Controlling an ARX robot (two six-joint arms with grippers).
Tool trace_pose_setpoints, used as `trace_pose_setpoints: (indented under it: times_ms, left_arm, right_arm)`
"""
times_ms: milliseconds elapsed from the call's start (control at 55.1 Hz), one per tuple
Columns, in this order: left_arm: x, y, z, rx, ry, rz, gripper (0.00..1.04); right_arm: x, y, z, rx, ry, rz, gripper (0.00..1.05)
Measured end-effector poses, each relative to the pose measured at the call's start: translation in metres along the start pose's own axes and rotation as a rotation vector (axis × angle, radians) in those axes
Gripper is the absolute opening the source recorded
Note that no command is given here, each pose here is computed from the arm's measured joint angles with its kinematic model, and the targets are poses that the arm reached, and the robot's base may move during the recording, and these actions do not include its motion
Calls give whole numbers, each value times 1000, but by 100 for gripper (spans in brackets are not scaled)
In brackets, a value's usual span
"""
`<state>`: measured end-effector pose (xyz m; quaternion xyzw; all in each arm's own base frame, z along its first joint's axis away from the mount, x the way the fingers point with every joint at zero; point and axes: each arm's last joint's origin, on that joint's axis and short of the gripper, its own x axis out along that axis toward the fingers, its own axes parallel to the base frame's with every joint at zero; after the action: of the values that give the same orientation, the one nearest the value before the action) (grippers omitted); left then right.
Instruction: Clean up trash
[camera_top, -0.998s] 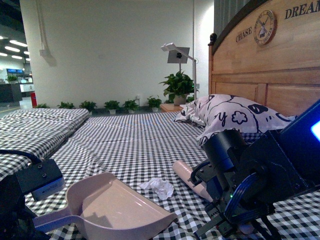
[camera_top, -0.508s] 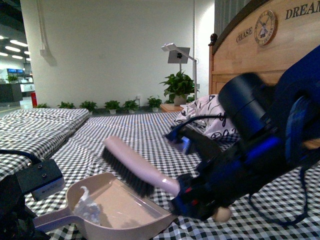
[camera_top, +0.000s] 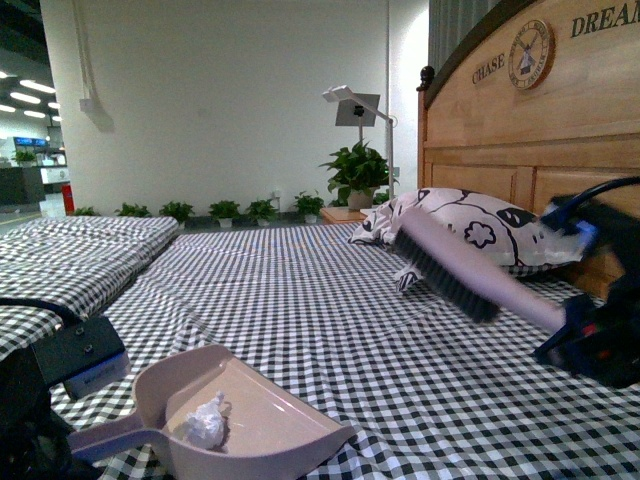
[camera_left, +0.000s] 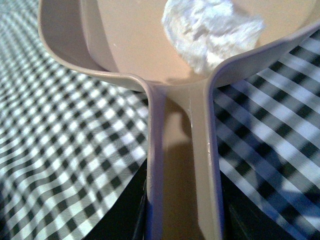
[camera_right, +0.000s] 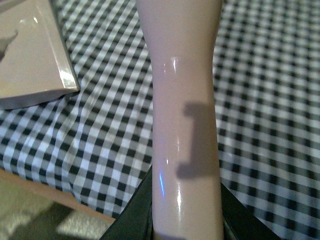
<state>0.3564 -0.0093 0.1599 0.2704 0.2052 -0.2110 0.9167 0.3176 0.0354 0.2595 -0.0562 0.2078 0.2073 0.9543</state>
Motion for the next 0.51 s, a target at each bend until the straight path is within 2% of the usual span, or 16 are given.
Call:
trace_pose_setpoints:
  times_ms: [127, 254, 345, 508]
  left_arm:
    - [-18, 6, 6, -205, -141, 244, 27]
    - [-59, 6, 17, -314, -244, 416, 27]
    - [-85, -5, 20, -321, -291, 473, 27]
    - [-125, -31, 27, -330, -361, 466, 27]
  right_arm:
    - [-74, -26, 1, 138, -134, -76, 18]
    - [-148, -25, 0, 216, -273, -23, 18]
    - [-183, -15, 2, 231, -350, 28, 18]
    - [-213, 7, 0, 254, -416, 87, 18]
